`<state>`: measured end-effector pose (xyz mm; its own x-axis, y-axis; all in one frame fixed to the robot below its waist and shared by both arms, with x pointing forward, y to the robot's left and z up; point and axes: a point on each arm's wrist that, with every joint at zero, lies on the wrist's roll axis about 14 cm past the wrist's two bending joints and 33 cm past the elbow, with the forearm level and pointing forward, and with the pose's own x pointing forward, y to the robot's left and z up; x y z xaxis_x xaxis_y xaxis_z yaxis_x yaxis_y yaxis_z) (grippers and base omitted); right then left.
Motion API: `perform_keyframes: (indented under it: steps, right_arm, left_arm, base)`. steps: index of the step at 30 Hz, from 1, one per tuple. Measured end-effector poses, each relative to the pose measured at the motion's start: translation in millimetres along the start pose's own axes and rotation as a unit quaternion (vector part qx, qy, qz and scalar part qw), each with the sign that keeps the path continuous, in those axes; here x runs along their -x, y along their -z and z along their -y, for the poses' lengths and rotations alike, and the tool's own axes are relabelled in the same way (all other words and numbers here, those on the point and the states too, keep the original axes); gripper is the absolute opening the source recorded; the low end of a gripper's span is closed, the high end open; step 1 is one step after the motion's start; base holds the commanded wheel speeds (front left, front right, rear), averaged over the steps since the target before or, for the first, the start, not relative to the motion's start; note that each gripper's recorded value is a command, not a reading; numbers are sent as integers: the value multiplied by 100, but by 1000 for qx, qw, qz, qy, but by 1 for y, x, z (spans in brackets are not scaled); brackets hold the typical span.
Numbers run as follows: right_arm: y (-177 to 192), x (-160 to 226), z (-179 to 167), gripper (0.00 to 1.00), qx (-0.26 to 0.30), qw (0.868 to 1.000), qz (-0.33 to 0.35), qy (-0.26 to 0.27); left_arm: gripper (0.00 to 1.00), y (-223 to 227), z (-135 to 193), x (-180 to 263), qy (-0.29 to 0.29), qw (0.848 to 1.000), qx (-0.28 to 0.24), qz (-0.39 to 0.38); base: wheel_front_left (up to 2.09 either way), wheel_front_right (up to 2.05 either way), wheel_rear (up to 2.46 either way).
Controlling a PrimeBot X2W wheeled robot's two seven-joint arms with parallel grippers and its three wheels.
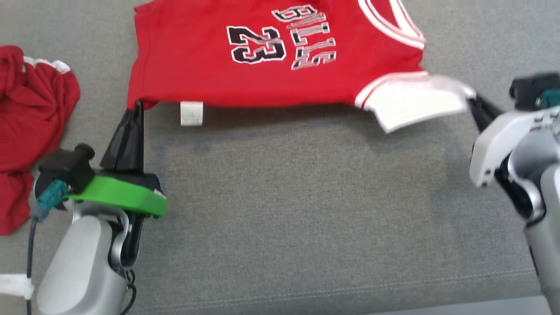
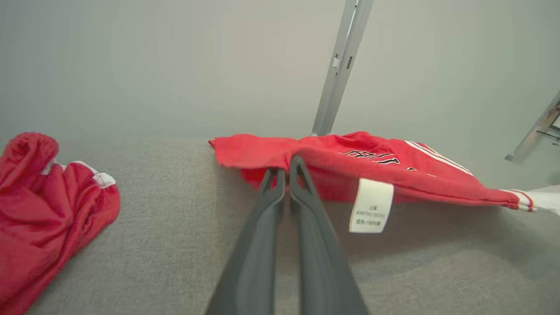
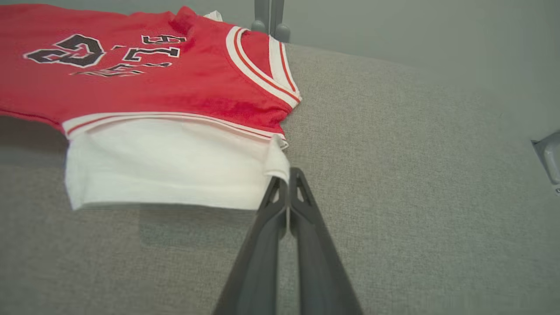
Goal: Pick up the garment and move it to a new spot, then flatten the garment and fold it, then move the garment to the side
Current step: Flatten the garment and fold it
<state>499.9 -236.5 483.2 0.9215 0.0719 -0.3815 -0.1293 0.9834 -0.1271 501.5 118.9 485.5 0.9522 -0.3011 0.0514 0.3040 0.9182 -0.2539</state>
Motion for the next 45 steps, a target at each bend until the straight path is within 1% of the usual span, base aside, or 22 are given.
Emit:
perform_keyframes:
  steps: [3,7,12,13,19,22,27,36,41,45]
  right_arm:
    - [18,25,-11,0,-25,999,-28,-8]
    - [39,54,-24,0,-59,997,-56,-16]
    - [52,82,-27,0,-91,994,-64,-6]
    - [59,91,-29,0,-105,992,-69,-2]
    - [78,115,-32,0,-139,986,-88,10]
    - [82,124,-28,0,-152,984,-85,22]
    - [72,130,-23,0,-152,986,-50,37]
    - [39,119,-33,0,-139,990,19,21]
    - [15,95,-36,0,-113,993,44,7]
    - [-15,70,-33,0,-86,994,73,0]
  left_arm:
    - [0,-1,-2,17,-16,1000,-7,-5]
    - [0,1,-3,41,-38,999,-2,-11]
    - [0,7,-1,67,-57,998,1,-22]
    - [0,9,0,75,-60,998,-2,-27]
    - [0,12,-1,94,-86,996,2,-29]
    - [0,12,-6,104,-104,994,3,-27]
    - [0,14,-4,114,-108,994,7,-29]
    - [0,14,-1,114,-99,995,1,-31]
    - [0,4,1,91,-83,996,-8,-21]
    - [0,-11,3,59,-62,998,-21,-8]
  base:
    - [0,0,0]
    - [0,0,0]
    - [0,0,0]
    - [0,0,0]
    - [0,0,0]
    - [0,0,0]
    - [0,0,0]
    - [0,0,0]
    - [0,0,0]
    - [0,0,0]
